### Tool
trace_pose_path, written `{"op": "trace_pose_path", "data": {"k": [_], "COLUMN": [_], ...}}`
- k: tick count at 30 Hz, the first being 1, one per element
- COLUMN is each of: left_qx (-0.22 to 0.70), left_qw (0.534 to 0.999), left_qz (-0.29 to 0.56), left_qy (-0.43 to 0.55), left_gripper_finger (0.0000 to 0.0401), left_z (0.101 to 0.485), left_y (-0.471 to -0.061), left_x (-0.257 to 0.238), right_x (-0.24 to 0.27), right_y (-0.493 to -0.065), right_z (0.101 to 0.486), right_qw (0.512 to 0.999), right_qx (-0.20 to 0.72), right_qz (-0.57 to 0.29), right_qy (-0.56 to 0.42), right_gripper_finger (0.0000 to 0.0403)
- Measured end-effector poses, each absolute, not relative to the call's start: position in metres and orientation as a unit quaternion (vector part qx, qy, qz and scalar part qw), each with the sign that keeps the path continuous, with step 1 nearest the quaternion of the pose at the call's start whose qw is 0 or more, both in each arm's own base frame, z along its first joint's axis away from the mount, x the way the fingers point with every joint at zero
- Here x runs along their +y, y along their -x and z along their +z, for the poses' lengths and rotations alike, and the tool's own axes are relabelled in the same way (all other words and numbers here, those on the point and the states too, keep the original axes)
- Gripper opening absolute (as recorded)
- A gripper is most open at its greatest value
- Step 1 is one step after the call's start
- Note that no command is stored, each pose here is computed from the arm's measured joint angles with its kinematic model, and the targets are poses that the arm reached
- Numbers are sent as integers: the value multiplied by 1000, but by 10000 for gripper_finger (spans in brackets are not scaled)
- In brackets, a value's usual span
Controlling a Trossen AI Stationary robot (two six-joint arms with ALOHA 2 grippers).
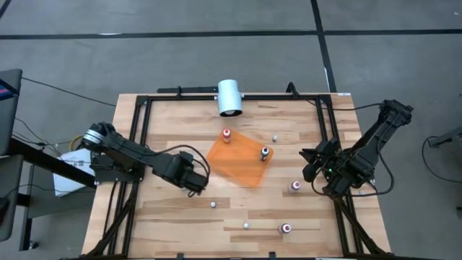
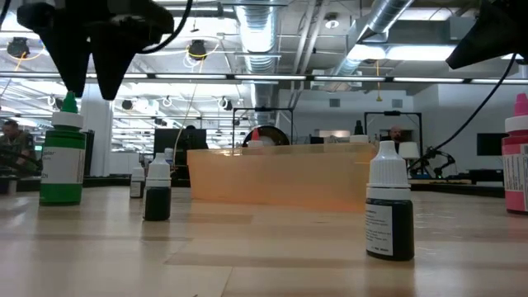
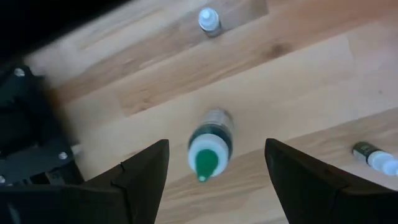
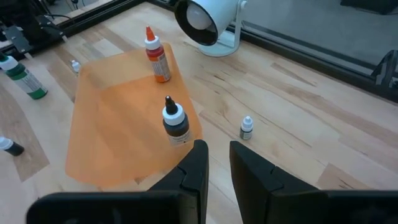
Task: Pick & Place food coloring
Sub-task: Put the large green food coloring bottle into the bin
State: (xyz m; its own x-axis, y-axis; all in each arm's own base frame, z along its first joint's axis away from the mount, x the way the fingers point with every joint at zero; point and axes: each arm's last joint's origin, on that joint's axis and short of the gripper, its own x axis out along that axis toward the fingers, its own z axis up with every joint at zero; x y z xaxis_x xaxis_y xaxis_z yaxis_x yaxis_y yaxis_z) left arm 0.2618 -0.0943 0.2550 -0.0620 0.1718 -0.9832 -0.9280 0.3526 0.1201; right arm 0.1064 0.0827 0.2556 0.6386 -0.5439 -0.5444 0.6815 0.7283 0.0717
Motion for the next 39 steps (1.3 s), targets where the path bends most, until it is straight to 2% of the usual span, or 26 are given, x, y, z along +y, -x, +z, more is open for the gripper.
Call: {"op": "trace_pose_path", "data": {"k": [10,14,17,23,39], "left_qx": [579,573,573,583,577], "left_qw": [572,576,576,545,572], "left_qz": [478,468,468,487,466], "left_qy": [330,347,349,355,351], "left_gripper_finger": [258,258,258,258,258], "left_z": [252,250,239,219,212], "left_y": [-258,-261,-260,-253,-256], "left_x": [-98,-100,-99,-98,-98], "right_x": [83,83,83,84,84], "right_y": [-107,-107,-107,-107,-108], "right_z": [256,256,256,256,256], "right_qw": [897,897,897,897,899], "right_qx": [256,256,256,255,256], "right_qz": [-339,-339,-338,-337,-332], "right_qy": [-126,-125,-125,-130,-126], "right_gripper_finger": [56,56,56,56,56]}}
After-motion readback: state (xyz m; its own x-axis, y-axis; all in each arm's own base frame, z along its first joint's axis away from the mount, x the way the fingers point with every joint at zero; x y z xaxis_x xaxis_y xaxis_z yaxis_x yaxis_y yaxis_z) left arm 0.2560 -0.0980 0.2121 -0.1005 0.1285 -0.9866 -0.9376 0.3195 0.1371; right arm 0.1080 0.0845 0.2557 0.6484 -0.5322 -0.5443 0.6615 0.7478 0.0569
